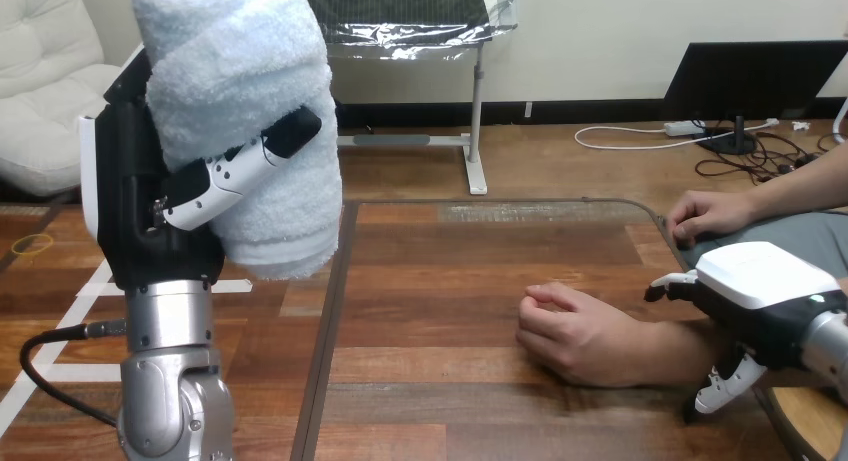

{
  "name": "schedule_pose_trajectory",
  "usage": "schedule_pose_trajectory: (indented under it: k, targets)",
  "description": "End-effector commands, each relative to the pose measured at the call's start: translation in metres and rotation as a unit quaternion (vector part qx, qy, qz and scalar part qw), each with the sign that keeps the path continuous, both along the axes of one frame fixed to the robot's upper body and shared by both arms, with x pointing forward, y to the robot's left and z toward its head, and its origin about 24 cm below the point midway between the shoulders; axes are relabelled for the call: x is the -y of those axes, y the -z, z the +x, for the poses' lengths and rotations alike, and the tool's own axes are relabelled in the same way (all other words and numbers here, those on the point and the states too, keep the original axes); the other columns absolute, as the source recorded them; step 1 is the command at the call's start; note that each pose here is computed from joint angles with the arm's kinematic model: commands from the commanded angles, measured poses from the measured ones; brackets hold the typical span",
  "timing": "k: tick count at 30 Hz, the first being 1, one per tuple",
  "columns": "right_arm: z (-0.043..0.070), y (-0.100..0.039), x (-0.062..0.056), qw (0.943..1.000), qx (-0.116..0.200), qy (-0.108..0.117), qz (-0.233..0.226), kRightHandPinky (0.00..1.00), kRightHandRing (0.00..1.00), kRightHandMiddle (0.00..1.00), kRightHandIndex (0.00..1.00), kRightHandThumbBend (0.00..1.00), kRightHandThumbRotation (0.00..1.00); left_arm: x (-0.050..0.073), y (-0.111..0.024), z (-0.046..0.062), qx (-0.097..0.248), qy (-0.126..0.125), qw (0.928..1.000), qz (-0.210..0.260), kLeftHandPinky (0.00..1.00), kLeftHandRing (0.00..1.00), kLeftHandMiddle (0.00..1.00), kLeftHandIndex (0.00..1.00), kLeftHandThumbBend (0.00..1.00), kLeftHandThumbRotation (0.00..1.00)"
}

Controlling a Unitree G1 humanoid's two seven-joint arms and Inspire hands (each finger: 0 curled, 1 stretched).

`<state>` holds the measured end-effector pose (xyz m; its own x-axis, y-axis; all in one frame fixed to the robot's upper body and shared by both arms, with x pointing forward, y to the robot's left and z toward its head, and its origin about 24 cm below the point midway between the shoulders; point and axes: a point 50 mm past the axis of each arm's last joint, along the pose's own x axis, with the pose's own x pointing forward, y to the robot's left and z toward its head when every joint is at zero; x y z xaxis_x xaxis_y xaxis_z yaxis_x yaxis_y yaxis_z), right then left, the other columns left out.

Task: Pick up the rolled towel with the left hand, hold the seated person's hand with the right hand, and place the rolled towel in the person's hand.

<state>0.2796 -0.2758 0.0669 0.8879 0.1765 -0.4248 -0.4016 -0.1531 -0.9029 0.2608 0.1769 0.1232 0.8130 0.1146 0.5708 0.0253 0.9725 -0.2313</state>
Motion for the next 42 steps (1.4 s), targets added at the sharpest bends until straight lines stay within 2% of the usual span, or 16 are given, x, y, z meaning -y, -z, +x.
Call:
schedule_pose_trajectory:
  k: [1,14,26,32,42]
  targets:
    - [0.010,-0.003,-0.012,0.9998,0.016,-0.011,0.001,0.80,0.83,0.84,0.85,1.00,0.23,0.004,-0.026,0.005,0.058,0.003,0.9983,0.011,0.23,0.29,0.35,0.39,0.53,0.00]
    - [0.012,0.005,-0.016,1.0000,-0.001,-0.006,-0.003,0.80,0.83,0.84,0.84,1.00,0.22,0.002,-0.027,0.004,0.059,-0.011,0.9980,0.020,0.23,0.29,0.35,0.39,0.53,0.00]
    - [0.014,0.010,-0.017,1.0000,-0.004,-0.003,0.001,0.77,0.81,0.82,0.82,1.00,0.19,0.001,-0.028,0.002,0.059,-0.025,0.9975,0.028,0.23,0.29,0.35,0.39,0.54,0.00]
    - [0.015,0.013,-0.016,0.9999,-0.004,0.006,0.009,0.74,0.79,0.80,0.81,0.99,0.17,0.000,-0.029,0.001,0.060,-0.036,0.9969,0.035,0.23,0.29,0.35,0.39,0.55,0.00]
    - [0.015,0.016,-0.015,0.9999,-0.006,0.012,0.010,0.68,0.78,0.79,0.79,0.97,0.17,0.000,-0.030,0.000,0.058,-0.040,0.9970,0.032,0.23,0.29,0.34,0.38,0.55,0.00]
